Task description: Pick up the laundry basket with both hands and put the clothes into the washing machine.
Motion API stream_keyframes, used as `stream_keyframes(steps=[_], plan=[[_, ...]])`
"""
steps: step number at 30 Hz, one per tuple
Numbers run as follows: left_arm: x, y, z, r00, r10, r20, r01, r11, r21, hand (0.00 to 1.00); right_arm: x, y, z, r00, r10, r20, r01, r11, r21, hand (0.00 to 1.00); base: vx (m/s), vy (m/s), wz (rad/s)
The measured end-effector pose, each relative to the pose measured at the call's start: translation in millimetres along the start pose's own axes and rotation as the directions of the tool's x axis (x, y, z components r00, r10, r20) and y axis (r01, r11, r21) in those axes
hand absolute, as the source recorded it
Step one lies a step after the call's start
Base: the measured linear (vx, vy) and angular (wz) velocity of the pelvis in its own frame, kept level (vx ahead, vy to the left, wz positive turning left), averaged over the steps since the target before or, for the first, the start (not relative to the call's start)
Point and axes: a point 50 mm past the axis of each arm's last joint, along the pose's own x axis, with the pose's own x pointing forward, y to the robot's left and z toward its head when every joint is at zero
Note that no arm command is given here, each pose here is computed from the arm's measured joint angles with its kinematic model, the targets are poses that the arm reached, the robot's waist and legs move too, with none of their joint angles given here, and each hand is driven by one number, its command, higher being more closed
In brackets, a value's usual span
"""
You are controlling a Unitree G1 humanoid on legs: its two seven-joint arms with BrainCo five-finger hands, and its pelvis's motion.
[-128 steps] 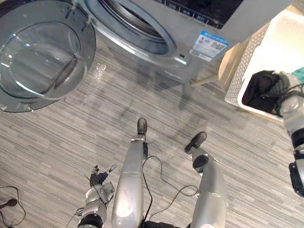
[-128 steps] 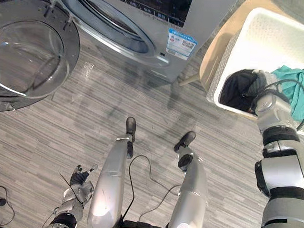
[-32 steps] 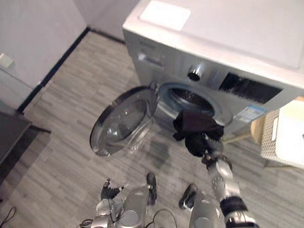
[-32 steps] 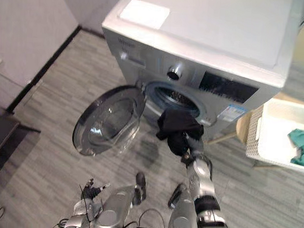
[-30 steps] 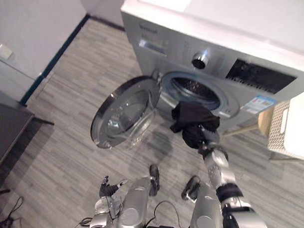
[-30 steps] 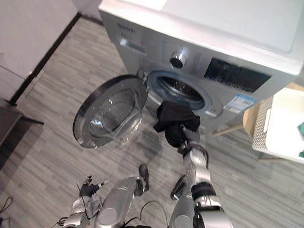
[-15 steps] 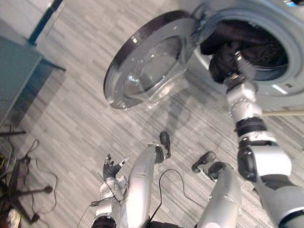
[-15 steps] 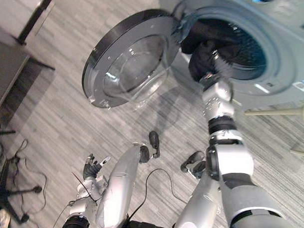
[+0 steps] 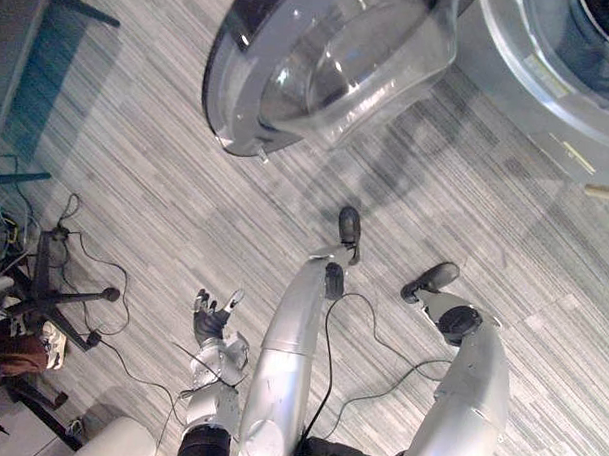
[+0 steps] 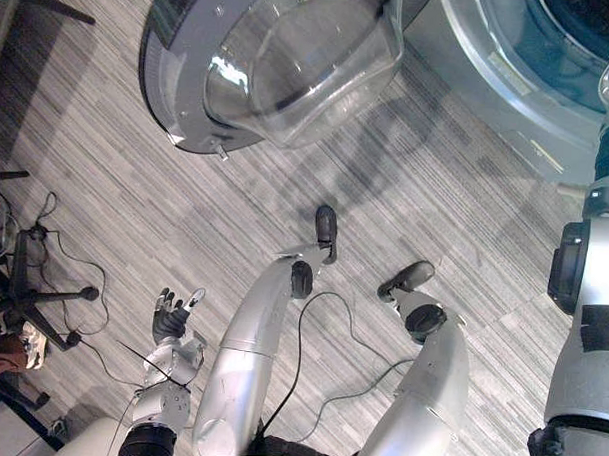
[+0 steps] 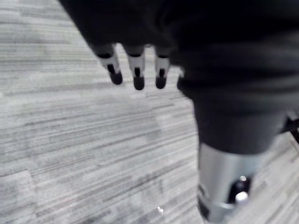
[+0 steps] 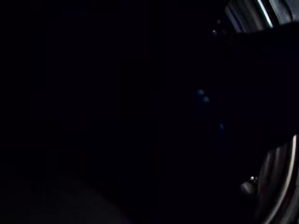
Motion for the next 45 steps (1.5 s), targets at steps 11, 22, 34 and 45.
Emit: stream_keyframes(steps=[11, 22, 34, 45], plan=[[-6.2, 2.6, -0.3, 1.0, 0.023, 0.009, -0.023, 1.0, 0.0, 0.0, -2.6, -8.6, 1.3, 0.976, -0.217, -0.006, 0.208, 0.927, 0.312, 0.0, -0.04, -0.001, 0.01], [-5.4, 5.1, 3.1, 0.999, 0.028, 0.032, -0.028, 1.0, -0.003, 0.0, -9.4, -37.0, -22.7, 0.958, -0.267, -0.104, 0.285, 0.859, 0.425, 0.0, -0.04, -0.029, 0.03], [-6.2, 34.6, -28.1, 0.983, 0.149, -0.107, -0.147, 0.989, 0.022, 0.0, -102.9, -150.6, -117.5, 0.952, -0.21, -0.223, 0.231, 0.971, 0.069, 0.0, 0.08, -0.072, -0.01], [-11.4, 80.2, -55.0, 0.947, 0.198, -0.254, -0.145, 0.966, 0.214, 0.0, -304.9, -335.2, -120.3, 0.711, -0.573, -0.408, 0.418, 0.811, -0.41, 0.0, 0.03, -0.079, -0.17]])
